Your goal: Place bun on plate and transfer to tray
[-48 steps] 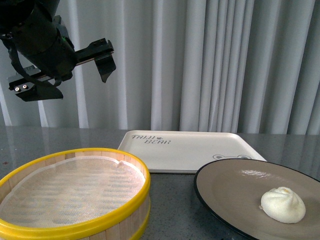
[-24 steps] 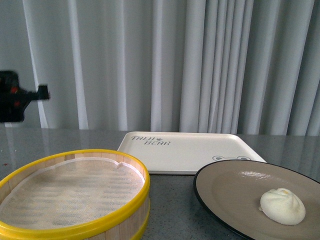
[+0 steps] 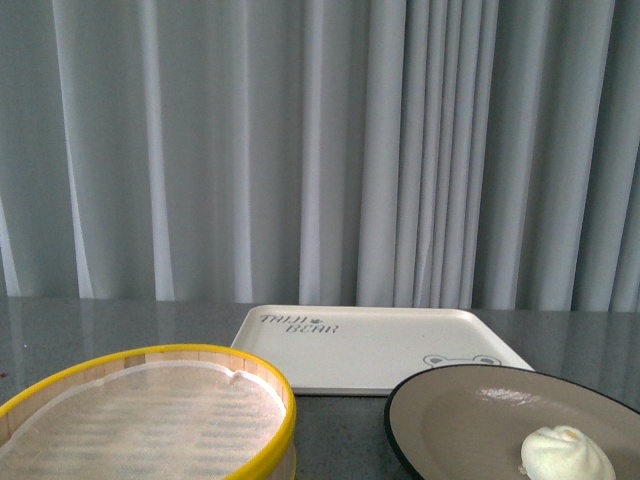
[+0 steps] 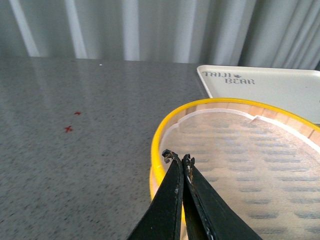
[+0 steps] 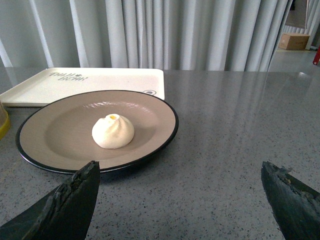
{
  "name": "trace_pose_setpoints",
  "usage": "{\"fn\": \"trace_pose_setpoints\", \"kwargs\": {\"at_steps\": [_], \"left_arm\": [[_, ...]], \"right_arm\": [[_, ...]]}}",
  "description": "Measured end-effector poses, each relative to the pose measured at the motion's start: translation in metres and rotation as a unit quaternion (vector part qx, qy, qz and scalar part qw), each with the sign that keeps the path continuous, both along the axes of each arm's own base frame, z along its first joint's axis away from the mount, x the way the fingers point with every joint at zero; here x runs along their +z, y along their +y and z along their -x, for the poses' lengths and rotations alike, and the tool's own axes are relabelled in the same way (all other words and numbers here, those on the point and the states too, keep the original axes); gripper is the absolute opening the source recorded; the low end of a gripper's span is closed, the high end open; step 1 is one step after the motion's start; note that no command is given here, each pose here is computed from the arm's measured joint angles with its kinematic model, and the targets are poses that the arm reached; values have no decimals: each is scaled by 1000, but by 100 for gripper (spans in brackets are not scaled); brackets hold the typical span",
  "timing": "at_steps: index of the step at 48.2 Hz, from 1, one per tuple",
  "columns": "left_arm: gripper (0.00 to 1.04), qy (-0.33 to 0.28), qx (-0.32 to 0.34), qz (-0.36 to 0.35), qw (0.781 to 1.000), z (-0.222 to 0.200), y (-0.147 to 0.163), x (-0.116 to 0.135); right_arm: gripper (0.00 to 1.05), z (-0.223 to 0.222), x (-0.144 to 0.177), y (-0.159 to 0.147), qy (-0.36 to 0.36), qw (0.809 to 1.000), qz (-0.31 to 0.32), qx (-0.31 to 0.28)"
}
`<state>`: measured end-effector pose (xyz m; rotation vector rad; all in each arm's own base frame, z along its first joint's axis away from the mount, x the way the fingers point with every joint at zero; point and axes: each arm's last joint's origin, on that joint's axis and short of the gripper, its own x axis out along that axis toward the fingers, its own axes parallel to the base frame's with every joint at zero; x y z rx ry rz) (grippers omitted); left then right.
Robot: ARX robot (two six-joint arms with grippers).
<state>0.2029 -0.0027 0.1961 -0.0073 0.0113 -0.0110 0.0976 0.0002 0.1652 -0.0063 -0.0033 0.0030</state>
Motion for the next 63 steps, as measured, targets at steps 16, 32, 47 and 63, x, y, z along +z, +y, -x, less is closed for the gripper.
{"fn": "trace_pose_setpoints", "kwargs": {"at_steps": [16,32,47,63], "left_arm": [[4,-2,5,0,1000,35,3,-15],[4,-8,5,0,1000,59,3,-28],[4,-16,5,0,1000,71,3,-23],[4,-21,5,0,1000,83,3,-20]], "right_arm": [[96,0,0,0,0,1000,0,0],[96,0,0,0,0,1000,0,0],[96,0,0,0,0,1000,0,0],[96,0,0,0,0,1000,0,0]]}}
